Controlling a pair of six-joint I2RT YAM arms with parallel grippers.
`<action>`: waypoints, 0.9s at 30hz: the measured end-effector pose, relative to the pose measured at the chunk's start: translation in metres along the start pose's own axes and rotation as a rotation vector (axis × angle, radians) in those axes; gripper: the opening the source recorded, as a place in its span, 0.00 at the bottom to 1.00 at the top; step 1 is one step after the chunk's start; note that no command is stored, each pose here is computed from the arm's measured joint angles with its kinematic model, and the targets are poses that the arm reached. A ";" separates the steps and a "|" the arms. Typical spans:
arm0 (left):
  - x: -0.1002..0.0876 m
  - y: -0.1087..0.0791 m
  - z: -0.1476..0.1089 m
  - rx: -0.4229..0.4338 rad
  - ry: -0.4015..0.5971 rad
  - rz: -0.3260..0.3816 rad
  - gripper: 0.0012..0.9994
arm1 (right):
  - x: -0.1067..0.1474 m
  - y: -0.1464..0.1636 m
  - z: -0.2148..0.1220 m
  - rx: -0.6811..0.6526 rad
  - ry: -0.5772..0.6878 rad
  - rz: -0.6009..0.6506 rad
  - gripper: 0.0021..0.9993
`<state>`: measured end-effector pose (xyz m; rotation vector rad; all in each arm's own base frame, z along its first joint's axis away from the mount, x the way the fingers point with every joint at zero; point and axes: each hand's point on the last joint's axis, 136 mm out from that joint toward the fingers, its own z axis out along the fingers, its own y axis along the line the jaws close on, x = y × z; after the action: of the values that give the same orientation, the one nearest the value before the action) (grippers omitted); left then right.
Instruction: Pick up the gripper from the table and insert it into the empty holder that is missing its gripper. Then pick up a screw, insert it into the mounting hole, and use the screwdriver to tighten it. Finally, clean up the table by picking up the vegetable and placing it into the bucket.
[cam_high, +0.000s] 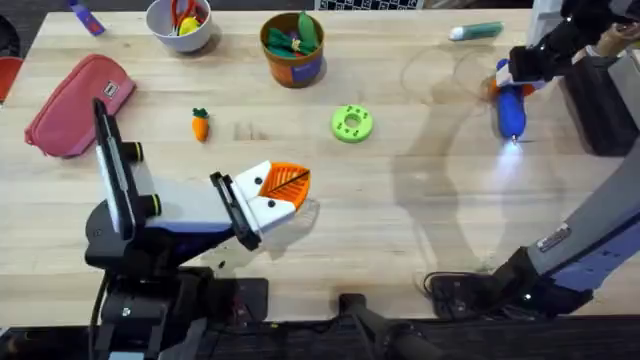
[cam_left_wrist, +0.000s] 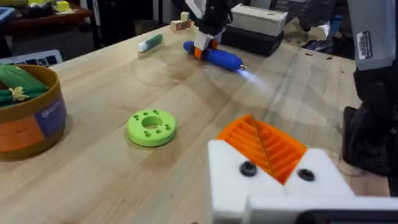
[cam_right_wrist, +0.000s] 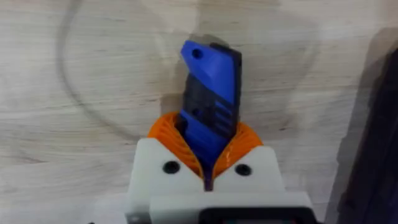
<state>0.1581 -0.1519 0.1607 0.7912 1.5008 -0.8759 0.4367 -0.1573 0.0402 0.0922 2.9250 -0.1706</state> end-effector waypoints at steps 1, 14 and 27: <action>0.000 0.000 0.000 0.000 0.000 0.000 0.02 | 0.000 0.000 0.000 0.000 0.001 0.000 0.02; 0.000 0.000 0.000 0.000 0.000 0.000 0.02 | -0.027 0.041 -0.049 -0.116 -0.043 -0.055 0.02; 0.000 0.000 0.000 0.000 0.000 0.000 0.02 | -0.066 0.083 -0.269 -0.321 -0.576 -0.055 0.02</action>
<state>0.1580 -0.1519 0.1608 0.7913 1.5005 -0.8758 0.4520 -0.0461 0.3069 -0.0769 2.3424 0.2287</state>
